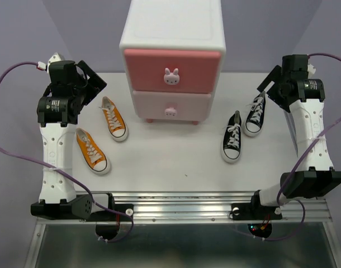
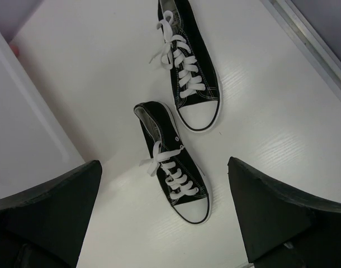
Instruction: Place and organize the shoes in the shoe cabinet
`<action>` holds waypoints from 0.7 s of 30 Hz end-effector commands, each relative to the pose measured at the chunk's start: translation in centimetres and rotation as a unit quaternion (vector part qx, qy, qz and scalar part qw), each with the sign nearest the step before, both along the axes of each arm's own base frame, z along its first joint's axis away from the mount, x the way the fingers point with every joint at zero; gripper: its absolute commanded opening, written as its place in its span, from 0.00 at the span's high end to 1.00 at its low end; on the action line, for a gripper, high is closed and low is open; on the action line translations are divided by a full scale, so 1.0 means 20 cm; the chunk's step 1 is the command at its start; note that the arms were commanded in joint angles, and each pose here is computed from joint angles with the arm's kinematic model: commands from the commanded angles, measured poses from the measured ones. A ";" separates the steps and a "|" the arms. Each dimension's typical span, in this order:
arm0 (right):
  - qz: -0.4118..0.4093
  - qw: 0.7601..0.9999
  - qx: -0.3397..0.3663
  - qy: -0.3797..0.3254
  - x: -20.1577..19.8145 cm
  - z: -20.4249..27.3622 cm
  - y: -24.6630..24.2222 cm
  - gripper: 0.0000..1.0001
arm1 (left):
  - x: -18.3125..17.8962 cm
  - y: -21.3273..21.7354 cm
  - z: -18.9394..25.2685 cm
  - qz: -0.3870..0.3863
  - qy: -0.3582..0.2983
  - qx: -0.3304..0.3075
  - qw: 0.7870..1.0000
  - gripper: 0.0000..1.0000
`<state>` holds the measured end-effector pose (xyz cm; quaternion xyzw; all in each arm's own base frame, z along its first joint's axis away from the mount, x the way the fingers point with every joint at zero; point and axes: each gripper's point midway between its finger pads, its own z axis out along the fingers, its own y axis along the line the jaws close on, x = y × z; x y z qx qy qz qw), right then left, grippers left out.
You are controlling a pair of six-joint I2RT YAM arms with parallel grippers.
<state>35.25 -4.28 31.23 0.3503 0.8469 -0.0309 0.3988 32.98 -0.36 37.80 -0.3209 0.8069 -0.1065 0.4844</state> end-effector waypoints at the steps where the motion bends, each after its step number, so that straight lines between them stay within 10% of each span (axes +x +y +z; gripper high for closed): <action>1: -0.005 0.999 -0.016 -0.047 -0.03 0.14 -0.03 0.00 | -0.03 0.00 0.08 -0.002 -0.028 0.001 1.000 0.01; 14: 0.187 0.957 -0.039 -0.220 0.28 0.60 0.20 0.00 | -0.11 -0.06 -0.07 -0.015 0.011 -0.018 1.000 0.01; 21: 0.257 0.882 -0.043 -0.392 0.49 1.27 0.39 0.00 | -0.16 -0.27 -0.15 -0.063 0.044 -0.023 0.997 0.01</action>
